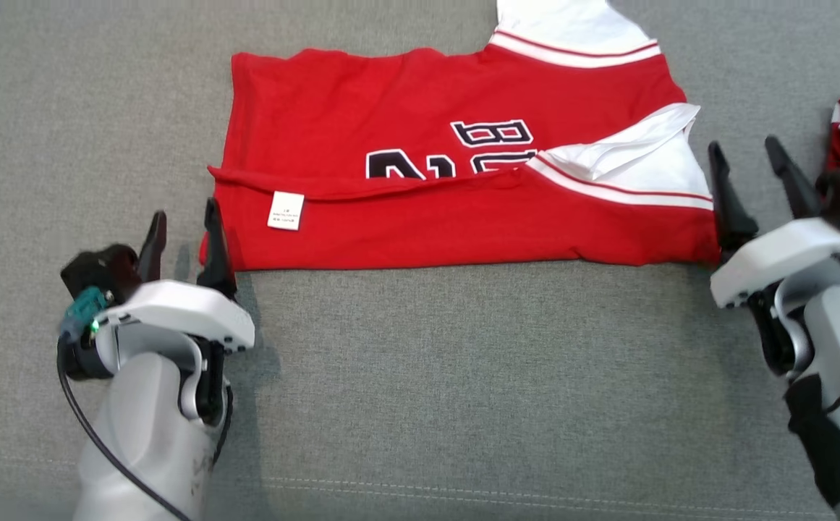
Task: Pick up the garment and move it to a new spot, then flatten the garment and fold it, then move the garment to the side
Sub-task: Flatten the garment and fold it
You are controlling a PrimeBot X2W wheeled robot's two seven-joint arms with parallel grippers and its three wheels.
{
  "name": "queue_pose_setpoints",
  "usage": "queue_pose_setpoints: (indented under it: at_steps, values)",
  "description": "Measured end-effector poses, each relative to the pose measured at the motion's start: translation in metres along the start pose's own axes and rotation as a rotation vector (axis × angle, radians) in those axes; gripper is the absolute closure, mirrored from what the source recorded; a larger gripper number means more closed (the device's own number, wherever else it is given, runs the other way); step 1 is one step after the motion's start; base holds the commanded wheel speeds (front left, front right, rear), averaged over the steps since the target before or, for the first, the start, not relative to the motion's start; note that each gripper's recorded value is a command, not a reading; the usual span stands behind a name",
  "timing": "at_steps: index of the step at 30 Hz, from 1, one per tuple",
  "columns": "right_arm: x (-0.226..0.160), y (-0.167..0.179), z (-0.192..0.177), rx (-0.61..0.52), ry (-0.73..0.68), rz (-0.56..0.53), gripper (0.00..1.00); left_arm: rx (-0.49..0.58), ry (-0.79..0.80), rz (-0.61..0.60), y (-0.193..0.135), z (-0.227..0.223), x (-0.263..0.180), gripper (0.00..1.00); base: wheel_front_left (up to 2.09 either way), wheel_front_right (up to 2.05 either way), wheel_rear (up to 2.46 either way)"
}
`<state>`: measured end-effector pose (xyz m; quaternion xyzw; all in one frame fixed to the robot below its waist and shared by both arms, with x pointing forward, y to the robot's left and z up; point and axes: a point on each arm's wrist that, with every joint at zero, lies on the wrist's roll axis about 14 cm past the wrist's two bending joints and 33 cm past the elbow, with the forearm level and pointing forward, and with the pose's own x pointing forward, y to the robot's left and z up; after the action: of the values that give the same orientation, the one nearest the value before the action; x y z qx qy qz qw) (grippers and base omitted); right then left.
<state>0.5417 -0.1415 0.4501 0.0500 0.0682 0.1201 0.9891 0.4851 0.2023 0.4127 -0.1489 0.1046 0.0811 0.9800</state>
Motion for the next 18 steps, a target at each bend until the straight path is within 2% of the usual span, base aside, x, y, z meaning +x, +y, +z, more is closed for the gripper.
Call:
queue_pose_setpoints:
  at_steps: [12, 18]
  values:
    - [-0.060, 0.015, -0.015, 0.067, 0.017, -0.021, 0.00, 0.028, -0.012, -0.039, -0.004, -0.003, -0.047, 0.00, 0.00, 0.00, 0.00]
    - [-0.073, 0.013, -0.026, 0.105, 0.038, -0.049, 0.00, 0.049, -0.007, -0.054, -0.005, -0.008, -0.059, 0.00, 0.00, 0.00, 0.00]
